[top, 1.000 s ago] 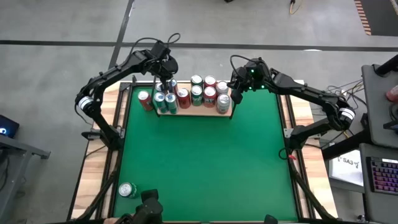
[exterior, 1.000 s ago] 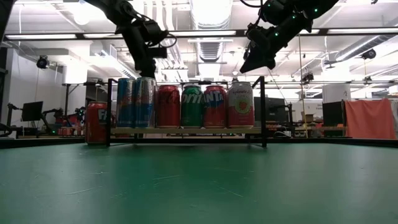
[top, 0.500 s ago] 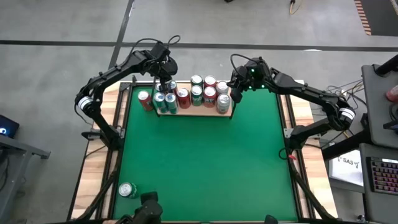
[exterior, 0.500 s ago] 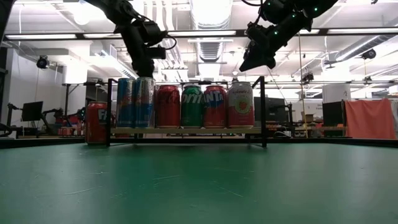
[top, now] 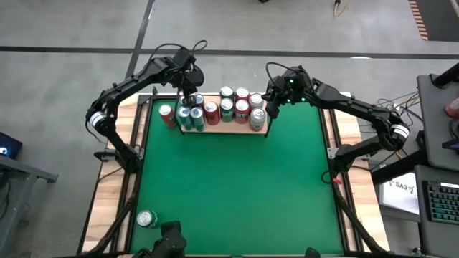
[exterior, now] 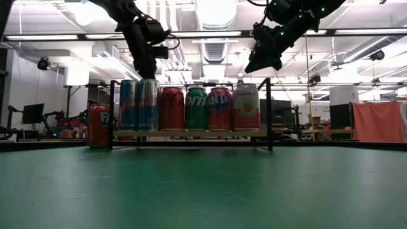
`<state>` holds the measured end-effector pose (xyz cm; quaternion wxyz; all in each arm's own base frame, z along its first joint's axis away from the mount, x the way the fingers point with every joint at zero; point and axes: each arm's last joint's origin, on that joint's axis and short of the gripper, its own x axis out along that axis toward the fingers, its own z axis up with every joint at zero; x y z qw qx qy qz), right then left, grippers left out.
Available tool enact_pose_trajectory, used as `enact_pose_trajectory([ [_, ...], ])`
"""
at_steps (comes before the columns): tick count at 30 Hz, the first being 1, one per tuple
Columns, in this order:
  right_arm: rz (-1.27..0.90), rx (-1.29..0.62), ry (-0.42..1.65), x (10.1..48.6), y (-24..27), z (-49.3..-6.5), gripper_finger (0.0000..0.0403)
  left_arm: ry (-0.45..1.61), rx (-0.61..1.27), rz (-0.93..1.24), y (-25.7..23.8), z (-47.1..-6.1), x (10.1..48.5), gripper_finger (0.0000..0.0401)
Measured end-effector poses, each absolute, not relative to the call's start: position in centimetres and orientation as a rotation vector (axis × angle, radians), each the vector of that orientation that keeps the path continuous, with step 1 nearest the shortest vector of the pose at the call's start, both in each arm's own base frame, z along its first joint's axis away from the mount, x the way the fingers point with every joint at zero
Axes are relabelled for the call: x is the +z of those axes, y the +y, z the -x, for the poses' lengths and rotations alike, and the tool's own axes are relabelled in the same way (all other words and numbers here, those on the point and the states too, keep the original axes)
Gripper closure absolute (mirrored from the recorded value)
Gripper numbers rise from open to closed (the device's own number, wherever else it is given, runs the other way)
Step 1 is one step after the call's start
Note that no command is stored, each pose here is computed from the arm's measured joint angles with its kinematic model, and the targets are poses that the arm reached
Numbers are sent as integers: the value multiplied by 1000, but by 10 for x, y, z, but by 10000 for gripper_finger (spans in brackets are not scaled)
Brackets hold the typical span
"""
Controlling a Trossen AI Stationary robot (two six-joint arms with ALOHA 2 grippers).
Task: Pick and place cans onto a shelf
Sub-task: Adjust the blue silver soda can on the shelf
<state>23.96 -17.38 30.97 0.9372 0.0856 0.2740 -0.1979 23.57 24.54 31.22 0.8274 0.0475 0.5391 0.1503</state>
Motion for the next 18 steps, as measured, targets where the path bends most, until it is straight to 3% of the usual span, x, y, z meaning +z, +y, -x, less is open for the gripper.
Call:
enact_pose_trajectory([
  [8, -174, -404, 560, 310, -174, -240, 394, 1042, 343, -134, 250, -241, 326, 401],
  [18, -174, -404, 560, 310, -174, -240, 394, 1070, 295, -82, 249, -245, 316, 401],
])
